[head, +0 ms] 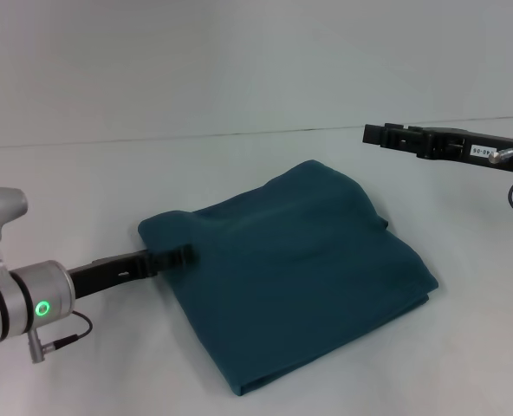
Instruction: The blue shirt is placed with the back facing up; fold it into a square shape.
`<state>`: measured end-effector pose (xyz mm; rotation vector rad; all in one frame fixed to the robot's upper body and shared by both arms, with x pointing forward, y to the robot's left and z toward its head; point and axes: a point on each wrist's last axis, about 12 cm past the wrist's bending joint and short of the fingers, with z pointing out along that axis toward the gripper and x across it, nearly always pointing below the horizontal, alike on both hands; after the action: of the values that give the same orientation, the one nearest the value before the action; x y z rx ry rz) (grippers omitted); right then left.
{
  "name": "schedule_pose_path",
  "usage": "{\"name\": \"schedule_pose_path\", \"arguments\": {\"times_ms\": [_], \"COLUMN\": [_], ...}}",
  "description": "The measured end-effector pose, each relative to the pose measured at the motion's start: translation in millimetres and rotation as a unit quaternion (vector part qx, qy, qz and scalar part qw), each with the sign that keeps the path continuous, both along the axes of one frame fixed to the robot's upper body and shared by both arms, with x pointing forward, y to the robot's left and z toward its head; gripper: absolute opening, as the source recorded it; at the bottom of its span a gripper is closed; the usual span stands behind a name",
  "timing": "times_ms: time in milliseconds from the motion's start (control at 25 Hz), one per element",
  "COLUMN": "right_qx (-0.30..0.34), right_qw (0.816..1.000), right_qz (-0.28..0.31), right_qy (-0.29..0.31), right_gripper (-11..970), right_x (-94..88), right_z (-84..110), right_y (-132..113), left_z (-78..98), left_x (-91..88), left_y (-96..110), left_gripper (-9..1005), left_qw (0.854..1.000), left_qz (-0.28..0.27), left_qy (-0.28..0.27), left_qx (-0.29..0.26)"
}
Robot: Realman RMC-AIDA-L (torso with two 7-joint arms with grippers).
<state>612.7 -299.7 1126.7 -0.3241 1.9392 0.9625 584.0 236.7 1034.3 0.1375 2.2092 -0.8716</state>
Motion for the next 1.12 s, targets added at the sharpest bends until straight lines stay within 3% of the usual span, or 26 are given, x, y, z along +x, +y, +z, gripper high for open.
{"name": "schedule_pose_path", "arguments": {"times_ms": [440, 640, 1080, 1120], "right_qx": [0.002, 0.003, 0.006, 0.006], "right_qw": [1.0, 1.0, 1.0, 1.0], "right_qz": [-0.001, 0.0, 0.001, 0.001], "right_qy": [0.002, 0.002, 0.004, 0.004], "right_gripper": [598, 598, 598, 598], "right_x": [0.1, -0.2, -1.1, -1.2], "right_z": [0.1, -0.6, -2.0, -2.0], "right_y": [0.2, 1.8, 3.4, 3.4], "left_z": [7.7, 9.4, 9.8, 9.7], "left_x": [2.6, 4.4, 6.5, 6.7], "left_y": [-7.3, -7.3, -6.3, -6.1], "left_gripper": [890, 711, 474, 395], "left_qw": [0.999, 0.999, 0.999, 0.999], "left_qz": [-0.039, -0.047, -0.043, -0.043], "left_qy": [-0.014, -0.016, -0.013, -0.013], "left_qx": [0.013, 0.02, 0.027, 0.028]}}
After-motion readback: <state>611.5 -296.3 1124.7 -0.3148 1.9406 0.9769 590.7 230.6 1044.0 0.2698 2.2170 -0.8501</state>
